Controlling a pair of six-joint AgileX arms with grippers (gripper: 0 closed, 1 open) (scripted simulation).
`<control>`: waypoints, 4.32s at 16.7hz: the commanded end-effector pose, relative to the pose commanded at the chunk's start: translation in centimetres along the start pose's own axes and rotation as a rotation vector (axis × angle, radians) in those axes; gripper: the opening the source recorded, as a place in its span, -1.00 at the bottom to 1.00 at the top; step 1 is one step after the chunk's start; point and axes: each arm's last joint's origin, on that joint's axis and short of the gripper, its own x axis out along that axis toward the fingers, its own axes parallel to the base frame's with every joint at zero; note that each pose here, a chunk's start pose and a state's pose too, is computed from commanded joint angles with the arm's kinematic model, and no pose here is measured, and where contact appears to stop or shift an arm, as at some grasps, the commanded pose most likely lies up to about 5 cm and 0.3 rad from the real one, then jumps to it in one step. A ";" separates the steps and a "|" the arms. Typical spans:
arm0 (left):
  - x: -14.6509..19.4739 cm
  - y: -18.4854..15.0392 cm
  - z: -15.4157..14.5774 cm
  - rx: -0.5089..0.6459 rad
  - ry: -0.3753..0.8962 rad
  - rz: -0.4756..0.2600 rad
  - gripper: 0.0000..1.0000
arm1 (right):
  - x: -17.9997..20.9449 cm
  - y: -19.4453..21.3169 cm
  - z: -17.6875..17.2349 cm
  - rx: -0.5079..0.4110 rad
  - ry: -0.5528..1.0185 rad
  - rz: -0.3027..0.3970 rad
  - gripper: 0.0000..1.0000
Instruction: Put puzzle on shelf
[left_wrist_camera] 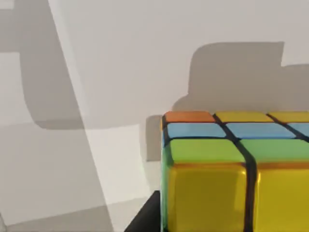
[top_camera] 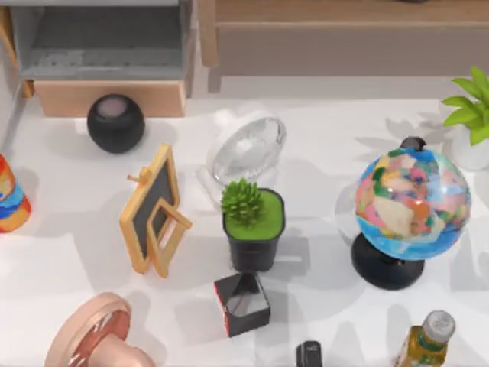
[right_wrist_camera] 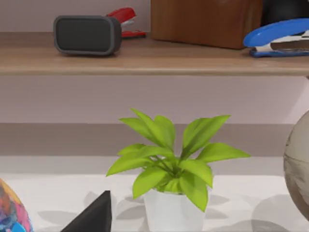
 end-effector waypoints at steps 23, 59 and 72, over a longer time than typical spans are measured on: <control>-11.9 -11.1 1.5 0.197 -0.160 0.113 -1.00 | 0.0 0.0 0.0 0.000 0.000 0.000 1.00; 3.8 -54.0 0.0 -0.123 -1.611 0.203 -1.00 | 0.0 0.0 0.0 0.000 0.000 0.000 1.00; 2.2 -53.7 7.7 -0.094 -1.641 0.174 -1.00 | 0.0 0.0 0.0 0.000 0.000 0.000 1.00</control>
